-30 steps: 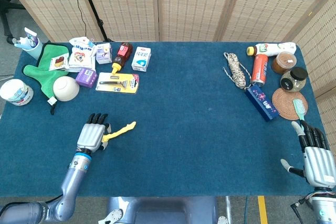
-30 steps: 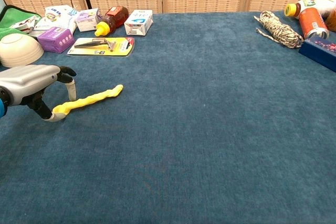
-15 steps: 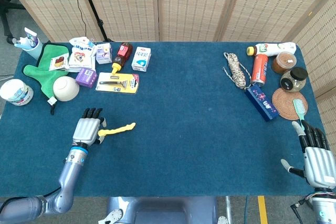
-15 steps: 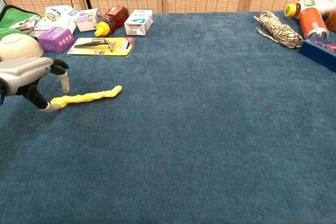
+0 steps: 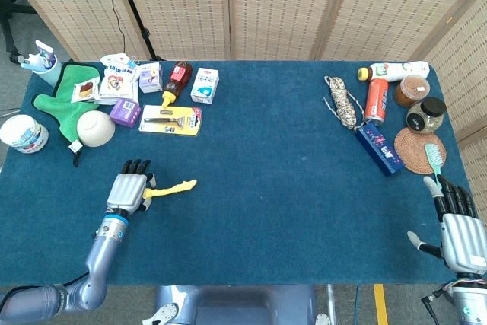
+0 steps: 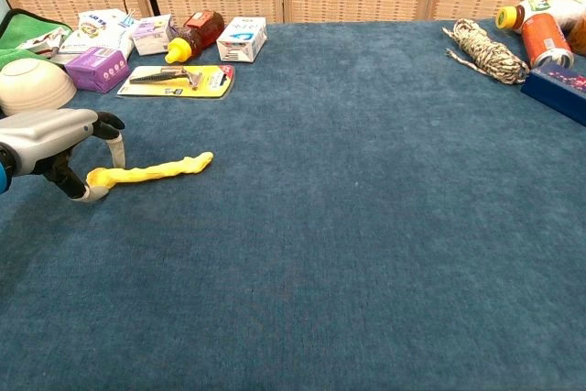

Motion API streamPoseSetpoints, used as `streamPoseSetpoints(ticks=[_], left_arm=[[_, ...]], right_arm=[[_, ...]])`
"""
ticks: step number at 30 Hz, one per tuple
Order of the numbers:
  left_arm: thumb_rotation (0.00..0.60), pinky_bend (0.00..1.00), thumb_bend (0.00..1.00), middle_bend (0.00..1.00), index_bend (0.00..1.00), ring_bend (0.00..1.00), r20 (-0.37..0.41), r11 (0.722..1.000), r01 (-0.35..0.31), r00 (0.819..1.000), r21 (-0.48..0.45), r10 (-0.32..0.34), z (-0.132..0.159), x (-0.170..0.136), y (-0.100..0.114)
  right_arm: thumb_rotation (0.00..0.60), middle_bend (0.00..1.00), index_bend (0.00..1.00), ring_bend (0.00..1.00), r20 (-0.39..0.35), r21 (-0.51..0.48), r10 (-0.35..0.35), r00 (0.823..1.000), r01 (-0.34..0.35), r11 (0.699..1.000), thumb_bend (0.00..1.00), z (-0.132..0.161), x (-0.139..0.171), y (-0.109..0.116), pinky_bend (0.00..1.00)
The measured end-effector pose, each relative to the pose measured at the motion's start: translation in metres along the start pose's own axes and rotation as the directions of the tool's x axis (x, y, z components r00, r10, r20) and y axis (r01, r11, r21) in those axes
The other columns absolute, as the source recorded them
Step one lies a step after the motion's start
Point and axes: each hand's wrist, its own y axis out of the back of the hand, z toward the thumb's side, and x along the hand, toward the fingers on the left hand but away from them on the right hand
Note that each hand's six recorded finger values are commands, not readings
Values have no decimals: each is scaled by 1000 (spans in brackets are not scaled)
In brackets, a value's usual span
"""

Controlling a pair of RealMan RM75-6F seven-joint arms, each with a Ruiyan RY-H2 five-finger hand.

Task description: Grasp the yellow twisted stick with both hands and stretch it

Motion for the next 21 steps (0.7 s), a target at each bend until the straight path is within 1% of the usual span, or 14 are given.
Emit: streamPoseSetpoints(ticks=[9,17,21], left_arm=[[600,0,289,113,435,42,-3,1000,-8,1000,-13,8,2,1,2],[600,0,374,120,449,44,7,1000,-11,1000,-22,11,5,-1,3],[600,0,386,125,456,46,11,1000,-12,1000,-18,12,7,-1,2]], right_arm=[[600,0,80,0,4,-4,0,1000,0,1000,197,-2,0,0,0],[600,0,81,0,3,-5,0,1000,0,1000,198,-3,-1,0,0],[600,0,81,0,6,-5,-1,1000,1,1000,197,-3,-1,0,0]])
